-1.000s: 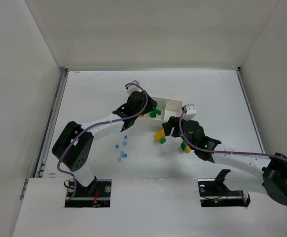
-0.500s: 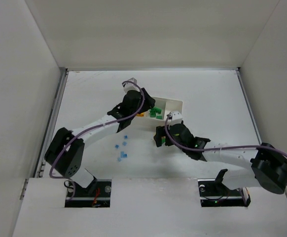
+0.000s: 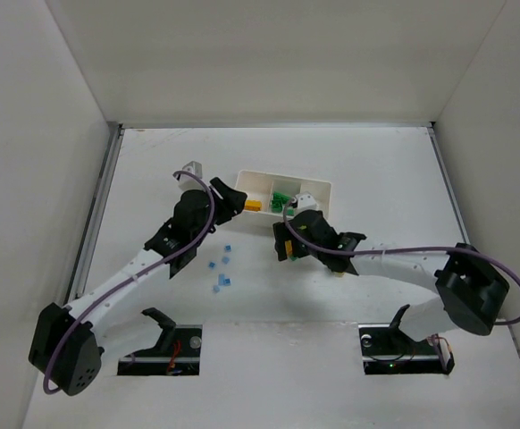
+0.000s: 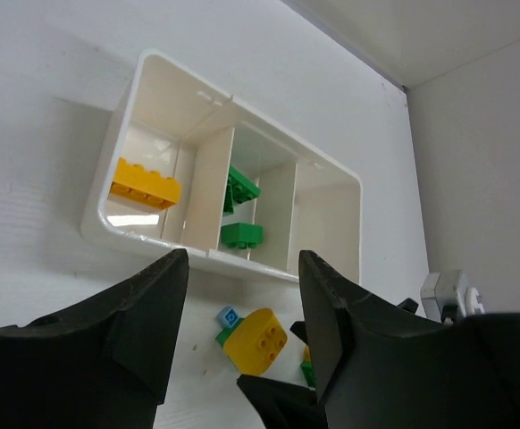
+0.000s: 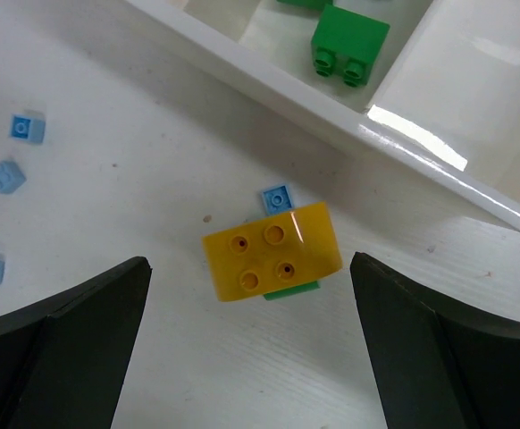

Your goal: Sort the legos into containers by color

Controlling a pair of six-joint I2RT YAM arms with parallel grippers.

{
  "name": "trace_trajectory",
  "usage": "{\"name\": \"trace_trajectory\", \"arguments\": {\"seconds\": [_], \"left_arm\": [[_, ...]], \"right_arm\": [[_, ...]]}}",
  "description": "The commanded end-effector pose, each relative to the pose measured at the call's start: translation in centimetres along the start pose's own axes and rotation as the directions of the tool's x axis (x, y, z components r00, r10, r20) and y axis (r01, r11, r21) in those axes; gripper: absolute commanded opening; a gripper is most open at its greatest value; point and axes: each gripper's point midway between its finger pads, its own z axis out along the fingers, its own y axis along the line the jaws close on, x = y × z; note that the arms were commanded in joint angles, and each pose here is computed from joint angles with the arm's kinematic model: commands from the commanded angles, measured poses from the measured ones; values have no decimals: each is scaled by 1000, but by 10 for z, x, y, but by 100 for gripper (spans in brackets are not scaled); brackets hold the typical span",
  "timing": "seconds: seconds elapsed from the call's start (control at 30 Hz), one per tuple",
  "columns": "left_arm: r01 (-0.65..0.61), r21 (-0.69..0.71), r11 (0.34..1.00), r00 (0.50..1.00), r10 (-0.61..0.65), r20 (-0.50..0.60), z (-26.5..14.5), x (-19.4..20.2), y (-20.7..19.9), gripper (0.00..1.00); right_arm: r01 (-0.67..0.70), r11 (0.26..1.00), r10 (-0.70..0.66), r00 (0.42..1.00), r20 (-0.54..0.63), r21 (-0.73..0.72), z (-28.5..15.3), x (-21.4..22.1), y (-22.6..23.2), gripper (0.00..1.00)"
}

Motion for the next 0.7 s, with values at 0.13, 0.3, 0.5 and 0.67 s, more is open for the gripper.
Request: {"name": "trace_trajectory", "arguments": {"seconds": [0.13, 0.3, 0.5, 0.67], "left_arm": [[19, 13, 1000, 1000, -19, 19, -11, -4, 5, 50], [31, 40, 999, 1000, -30, -6, -18, 2, 6, 50], [41, 38, 998, 999, -39, -31, -28, 12, 13, 50], [20, 12, 1000, 997, -19, -81, -35, 31, 25, 52]], "right_arm": [[59, 997, -56, 996, -69, 42, 10, -1, -5, 100], [75, 995, -68, 993, -96, 62, 23, 1, -8, 100], [58, 993, -53, 997, -51, 99, 24, -6, -12, 82], [32, 996, -31, 999, -11, 87, 19, -12, -8, 62]]}}
